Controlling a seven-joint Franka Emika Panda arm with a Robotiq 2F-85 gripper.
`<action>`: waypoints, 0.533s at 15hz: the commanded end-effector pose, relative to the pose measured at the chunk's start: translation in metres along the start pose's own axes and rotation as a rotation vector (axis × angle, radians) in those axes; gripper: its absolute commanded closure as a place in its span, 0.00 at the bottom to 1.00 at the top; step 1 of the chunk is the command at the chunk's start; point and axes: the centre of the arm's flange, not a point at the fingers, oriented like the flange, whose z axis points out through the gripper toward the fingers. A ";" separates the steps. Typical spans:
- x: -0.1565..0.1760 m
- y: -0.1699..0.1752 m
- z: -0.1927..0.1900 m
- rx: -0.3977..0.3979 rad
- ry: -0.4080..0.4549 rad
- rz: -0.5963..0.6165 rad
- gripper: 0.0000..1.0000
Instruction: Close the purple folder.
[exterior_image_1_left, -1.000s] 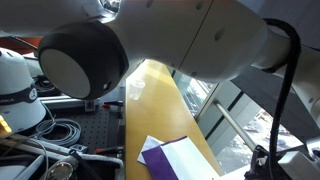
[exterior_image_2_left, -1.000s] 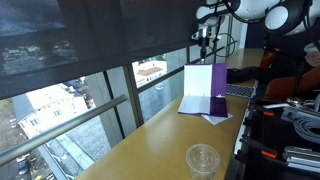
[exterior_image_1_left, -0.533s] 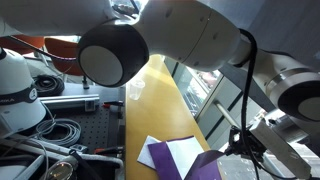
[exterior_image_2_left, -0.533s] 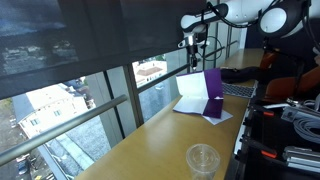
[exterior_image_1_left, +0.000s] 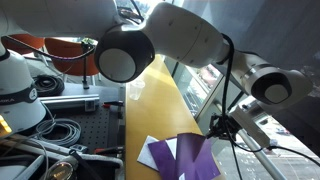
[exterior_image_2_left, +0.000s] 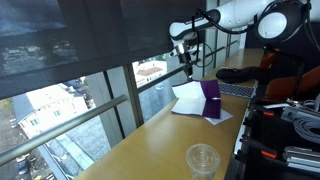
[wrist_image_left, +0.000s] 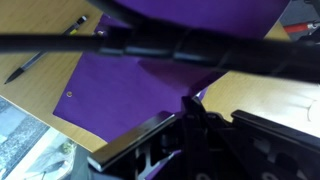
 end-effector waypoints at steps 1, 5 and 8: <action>0.026 -0.041 0.009 0.029 -0.040 -0.066 0.73; 0.054 -0.081 0.009 0.048 -0.065 -0.128 0.48; 0.062 -0.098 -0.005 0.025 -0.068 -0.155 0.25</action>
